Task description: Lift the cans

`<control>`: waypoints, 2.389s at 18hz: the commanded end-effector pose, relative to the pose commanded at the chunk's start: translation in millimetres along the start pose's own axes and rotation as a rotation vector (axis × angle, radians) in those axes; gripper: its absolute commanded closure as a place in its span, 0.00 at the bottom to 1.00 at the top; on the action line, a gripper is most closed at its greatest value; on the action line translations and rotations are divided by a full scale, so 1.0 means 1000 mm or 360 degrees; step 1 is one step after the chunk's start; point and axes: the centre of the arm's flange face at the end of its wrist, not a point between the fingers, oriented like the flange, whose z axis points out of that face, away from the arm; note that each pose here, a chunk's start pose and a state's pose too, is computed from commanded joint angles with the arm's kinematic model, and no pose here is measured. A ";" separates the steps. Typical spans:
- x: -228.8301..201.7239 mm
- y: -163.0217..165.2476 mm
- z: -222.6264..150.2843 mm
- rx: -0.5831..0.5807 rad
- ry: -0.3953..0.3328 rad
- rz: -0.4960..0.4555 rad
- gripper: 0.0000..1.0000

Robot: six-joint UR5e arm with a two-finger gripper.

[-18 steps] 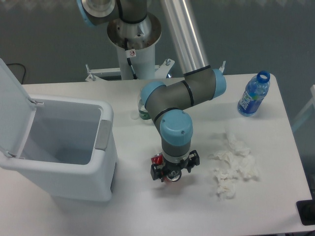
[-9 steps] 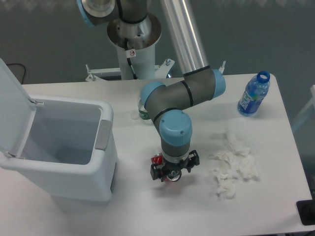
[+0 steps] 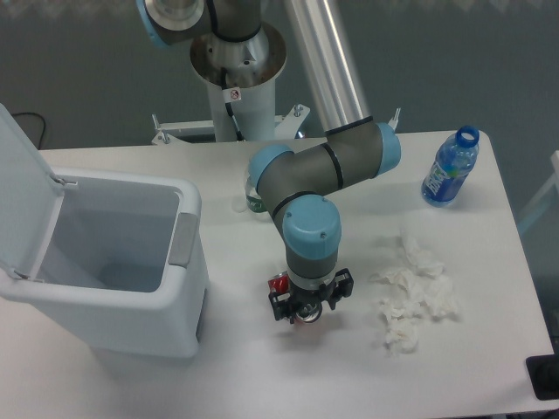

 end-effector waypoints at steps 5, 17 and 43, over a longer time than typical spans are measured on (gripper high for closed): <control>0.000 -0.001 -0.001 0.0005 0.0000 0.0014 0.30; -0.003 -0.003 -0.010 0.0029 -0.0006 0.0068 0.29; -0.001 0.007 0.002 -0.0019 0.0006 0.0042 0.33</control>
